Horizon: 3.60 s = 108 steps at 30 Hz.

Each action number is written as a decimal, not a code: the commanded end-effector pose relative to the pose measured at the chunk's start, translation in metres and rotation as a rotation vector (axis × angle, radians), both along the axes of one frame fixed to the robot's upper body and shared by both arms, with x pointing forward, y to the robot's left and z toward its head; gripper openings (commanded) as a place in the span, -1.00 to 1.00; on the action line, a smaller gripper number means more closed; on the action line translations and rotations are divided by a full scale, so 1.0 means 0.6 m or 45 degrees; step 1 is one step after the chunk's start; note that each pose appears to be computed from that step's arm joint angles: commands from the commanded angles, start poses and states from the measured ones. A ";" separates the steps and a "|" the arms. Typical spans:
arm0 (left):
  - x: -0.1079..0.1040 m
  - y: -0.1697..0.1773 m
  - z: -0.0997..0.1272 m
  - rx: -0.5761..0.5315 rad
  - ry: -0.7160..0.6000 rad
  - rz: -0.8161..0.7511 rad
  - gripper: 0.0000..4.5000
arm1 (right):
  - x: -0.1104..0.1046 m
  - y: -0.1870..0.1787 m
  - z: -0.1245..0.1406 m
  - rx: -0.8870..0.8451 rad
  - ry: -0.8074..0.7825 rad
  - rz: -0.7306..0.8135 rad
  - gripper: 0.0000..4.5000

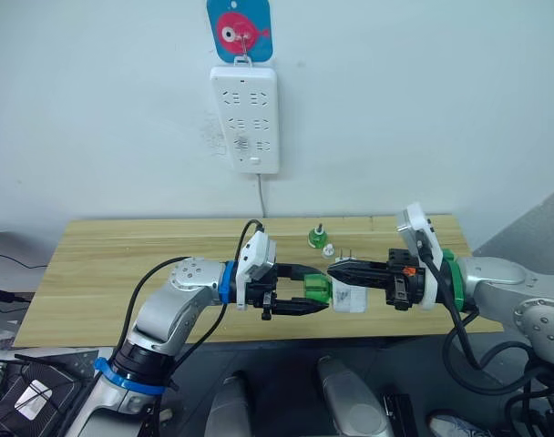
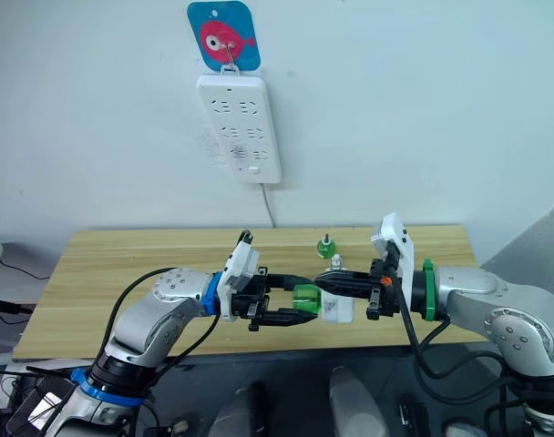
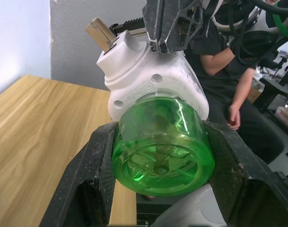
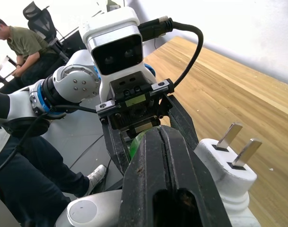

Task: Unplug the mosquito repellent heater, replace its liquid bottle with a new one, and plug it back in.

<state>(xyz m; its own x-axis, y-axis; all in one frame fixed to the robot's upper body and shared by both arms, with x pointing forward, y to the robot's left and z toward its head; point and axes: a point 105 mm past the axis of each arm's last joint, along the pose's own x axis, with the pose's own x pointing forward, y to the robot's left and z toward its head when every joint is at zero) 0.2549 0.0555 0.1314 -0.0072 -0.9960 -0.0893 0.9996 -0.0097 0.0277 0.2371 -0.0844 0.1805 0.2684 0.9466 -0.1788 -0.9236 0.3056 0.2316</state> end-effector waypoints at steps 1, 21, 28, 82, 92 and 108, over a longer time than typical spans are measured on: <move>-0.015 -0.010 0.018 -0.057 -0.080 -0.075 0.04 | 0.007 -0.006 0.001 -0.011 0.001 -0.029 -1.00; 0.056 -0.038 0.048 -0.640 0.524 0.454 0.04 | 0.055 -0.104 0.027 0.544 0.076 -0.827 0.89; 0.065 -0.042 0.067 -0.740 0.687 0.460 0.04 | 0.052 -0.071 0.020 0.684 0.216 -0.772 1.00; 0.049 -0.041 0.049 -0.526 0.570 0.460 0.91 | 0.063 0.010 0.068 0.983 0.485 -0.553 0.33; 0.026 0.055 0.021 -0.204 0.173 0.580 0.92 | 0.084 -0.013 0.085 0.507 -0.099 -0.668 0.33; 0.126 0.199 0.095 -0.180 0.009 1.027 0.92 | 0.089 -0.001 0.091 0.352 -0.343 -0.612 0.33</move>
